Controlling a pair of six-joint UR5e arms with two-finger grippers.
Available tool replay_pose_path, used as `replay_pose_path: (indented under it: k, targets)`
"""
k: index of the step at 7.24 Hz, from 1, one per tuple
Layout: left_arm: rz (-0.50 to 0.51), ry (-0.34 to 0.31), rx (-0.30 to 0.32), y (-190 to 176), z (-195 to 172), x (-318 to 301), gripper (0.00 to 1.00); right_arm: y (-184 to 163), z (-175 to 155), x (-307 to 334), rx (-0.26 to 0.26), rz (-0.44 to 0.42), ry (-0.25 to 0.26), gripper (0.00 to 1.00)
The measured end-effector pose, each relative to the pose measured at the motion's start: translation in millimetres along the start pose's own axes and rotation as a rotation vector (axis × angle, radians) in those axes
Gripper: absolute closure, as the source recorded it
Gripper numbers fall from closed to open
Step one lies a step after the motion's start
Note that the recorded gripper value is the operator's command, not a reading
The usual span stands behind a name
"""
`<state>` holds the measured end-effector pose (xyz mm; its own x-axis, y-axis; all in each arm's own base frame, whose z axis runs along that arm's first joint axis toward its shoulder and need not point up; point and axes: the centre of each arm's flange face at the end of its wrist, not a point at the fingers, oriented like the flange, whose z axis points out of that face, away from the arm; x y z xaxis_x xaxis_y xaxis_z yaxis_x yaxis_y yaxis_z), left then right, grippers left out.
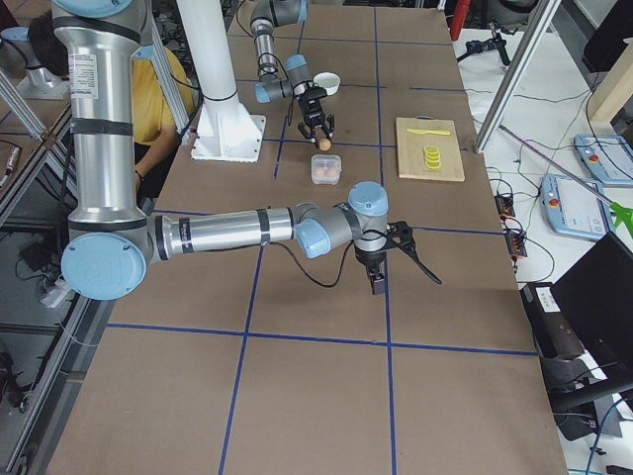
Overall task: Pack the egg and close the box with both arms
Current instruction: 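Carry the egg with the left gripper to the empty carton cup, then lower the egg into the carton cup and open the left gripper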
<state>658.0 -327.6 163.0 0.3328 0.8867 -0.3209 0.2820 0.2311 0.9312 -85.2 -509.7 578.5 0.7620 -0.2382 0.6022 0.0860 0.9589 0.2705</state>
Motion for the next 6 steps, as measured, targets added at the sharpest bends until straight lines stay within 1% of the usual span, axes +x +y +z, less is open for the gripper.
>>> replay_pose_path:
  k: [3, 5, 6]
  targets:
    - [0.0, -0.003, -0.008, -2.7, 13.7, 5.5, 0.68, -0.5, -0.2, -0.2, 0.001, -0.001, 0.001, 0.0]
    - [0.001, -0.004, -0.011, -2.0, 15.2, 5.7, 0.51, -1.7, -0.9, -0.6, 0.003, -0.001, 0.001, 0.0]
    - [0.001, -0.003, -0.011, -2.1, 15.3, 5.8, 0.48, -2.5, -1.2, -1.2, 0.004, -0.002, 0.001, 0.0]
